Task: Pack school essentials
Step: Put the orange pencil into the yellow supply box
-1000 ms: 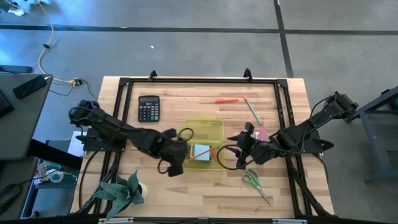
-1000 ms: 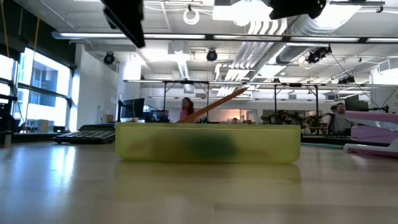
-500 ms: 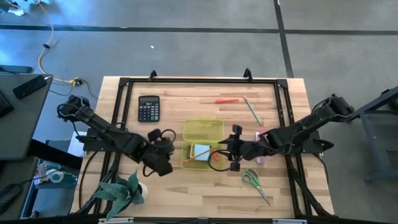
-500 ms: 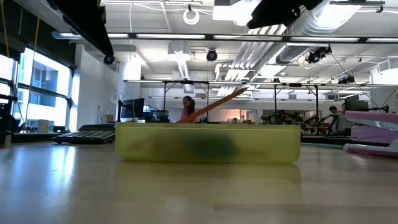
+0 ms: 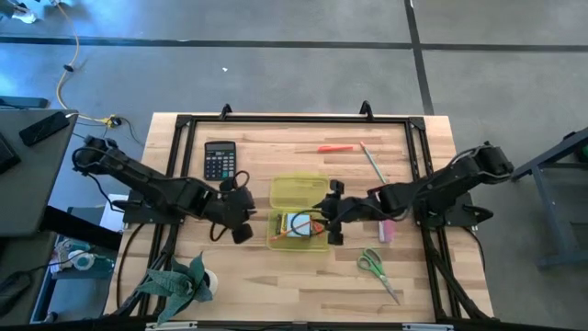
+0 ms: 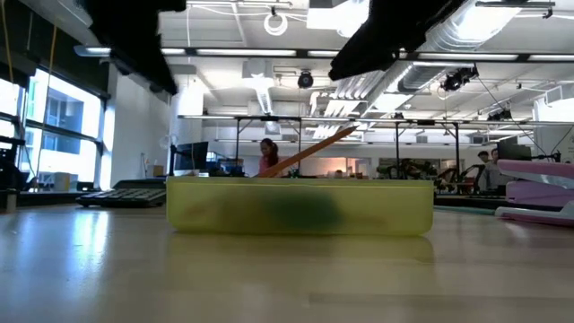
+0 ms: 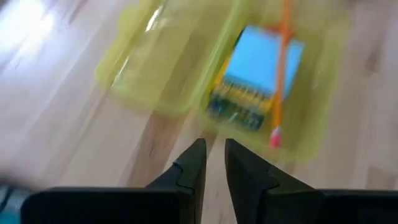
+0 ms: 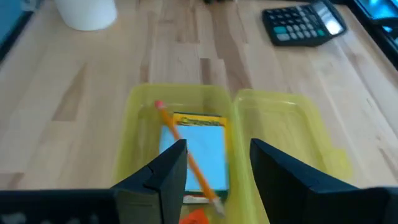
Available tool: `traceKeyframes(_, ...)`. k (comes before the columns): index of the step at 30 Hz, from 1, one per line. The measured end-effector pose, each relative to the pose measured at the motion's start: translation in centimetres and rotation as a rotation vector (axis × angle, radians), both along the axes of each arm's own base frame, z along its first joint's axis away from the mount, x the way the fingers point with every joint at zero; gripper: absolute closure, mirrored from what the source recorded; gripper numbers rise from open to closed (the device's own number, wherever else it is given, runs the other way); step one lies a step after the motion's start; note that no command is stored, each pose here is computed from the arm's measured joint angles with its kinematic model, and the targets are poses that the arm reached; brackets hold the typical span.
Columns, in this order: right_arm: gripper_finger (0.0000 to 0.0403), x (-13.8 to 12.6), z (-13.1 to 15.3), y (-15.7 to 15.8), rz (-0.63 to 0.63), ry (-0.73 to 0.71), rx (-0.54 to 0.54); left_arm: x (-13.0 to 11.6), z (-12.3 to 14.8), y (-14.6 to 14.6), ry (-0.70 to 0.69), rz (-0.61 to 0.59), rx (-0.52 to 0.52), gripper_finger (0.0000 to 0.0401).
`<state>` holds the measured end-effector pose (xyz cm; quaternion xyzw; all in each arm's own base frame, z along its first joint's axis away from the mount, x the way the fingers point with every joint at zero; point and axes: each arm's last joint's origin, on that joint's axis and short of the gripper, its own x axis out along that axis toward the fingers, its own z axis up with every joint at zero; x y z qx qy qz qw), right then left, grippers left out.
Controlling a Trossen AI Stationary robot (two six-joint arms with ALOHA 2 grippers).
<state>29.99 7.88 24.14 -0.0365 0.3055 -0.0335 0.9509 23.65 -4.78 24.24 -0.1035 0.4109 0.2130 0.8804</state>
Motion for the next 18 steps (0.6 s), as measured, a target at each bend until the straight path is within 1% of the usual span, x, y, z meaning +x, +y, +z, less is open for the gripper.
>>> traceKeyframes(1,0.0238,0.1,0.0,-0.4,-0.006,0.003,0.0,0.2,0.3,0.2,-0.021,-0.021,-0.006,0.0354)
traceKeyframes(4,0.0238,0.4,0.0,-1.5,0.011,0.012,0.025,0.1,0.7,1.2,-0.019,-0.061,-0.011,0.0355)
traceKeyframes(8,0.0238,1.1,1.1,-2.7,0.027,0.031,0.072,0.0,1.4,2.7,-0.035,-0.065,0.006,0.0355)
traceKeyframes(12,0.0238,2.3,1.5,-3.1,0.029,0.144,0.037,-0.4,1.9,4.2,-0.032,-0.051,0.019,0.0355)
traceKeyframes(15,0.0238,3.6,1.8,-2.8,0.086,0.175,0.023,-0.8,2.1,5.2,-0.024,-0.033,0.033,0.0355)
traceKeyframes(18,0.0238,4.4,1.1,-2.4,0.126,0.27,0.011,-1.0,2.4,5.8,-0.036,-0.018,0.026,0.0355)
